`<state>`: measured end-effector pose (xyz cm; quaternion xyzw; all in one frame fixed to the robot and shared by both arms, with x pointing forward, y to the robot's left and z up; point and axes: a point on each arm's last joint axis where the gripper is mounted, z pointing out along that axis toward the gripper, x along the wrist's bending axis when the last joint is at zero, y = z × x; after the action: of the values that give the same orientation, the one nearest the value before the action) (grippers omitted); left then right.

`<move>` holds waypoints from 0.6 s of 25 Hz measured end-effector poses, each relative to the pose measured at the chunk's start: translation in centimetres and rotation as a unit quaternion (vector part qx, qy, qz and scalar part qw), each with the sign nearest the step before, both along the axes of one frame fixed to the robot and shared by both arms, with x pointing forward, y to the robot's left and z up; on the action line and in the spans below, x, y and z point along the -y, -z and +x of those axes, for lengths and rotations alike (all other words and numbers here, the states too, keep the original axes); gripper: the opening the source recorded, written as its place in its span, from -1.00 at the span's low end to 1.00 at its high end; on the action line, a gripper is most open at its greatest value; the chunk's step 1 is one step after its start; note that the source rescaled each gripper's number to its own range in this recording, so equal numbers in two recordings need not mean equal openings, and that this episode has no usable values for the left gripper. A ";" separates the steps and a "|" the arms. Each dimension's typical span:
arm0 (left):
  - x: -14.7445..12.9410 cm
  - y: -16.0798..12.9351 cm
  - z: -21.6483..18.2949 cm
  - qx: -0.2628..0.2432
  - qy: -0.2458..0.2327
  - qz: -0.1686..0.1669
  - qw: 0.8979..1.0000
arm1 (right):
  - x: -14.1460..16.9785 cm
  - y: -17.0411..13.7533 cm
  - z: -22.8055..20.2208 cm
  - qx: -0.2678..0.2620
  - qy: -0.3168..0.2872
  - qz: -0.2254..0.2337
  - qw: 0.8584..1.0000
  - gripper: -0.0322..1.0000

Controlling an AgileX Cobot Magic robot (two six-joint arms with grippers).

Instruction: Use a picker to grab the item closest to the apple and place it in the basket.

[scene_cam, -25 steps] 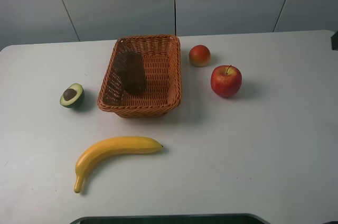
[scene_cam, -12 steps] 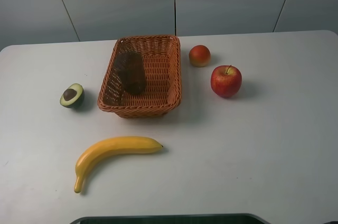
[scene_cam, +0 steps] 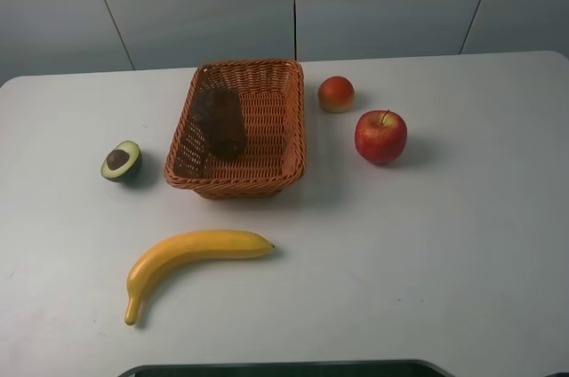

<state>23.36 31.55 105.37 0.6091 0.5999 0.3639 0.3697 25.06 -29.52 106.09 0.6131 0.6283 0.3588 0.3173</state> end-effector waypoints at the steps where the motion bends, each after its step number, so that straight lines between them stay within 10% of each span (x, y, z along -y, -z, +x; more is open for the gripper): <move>1: 0.0 0.0 0.0 0.000 0.000 0.000 1.000 | 0.0 0.1 -0.3 0.006 -0.004 -0.002 1.000 1.00; 15: 0.0 0.0 0.0 0.000 0.000 0.000 1.000 | -0.3 0.8 -2.0 0.042 -0.023 0.004 0.999 1.00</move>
<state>23.36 31.55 105.37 0.6091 0.5999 0.3639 0.3697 23.08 -29.18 105.33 0.5844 0.6266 0.3941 0.3324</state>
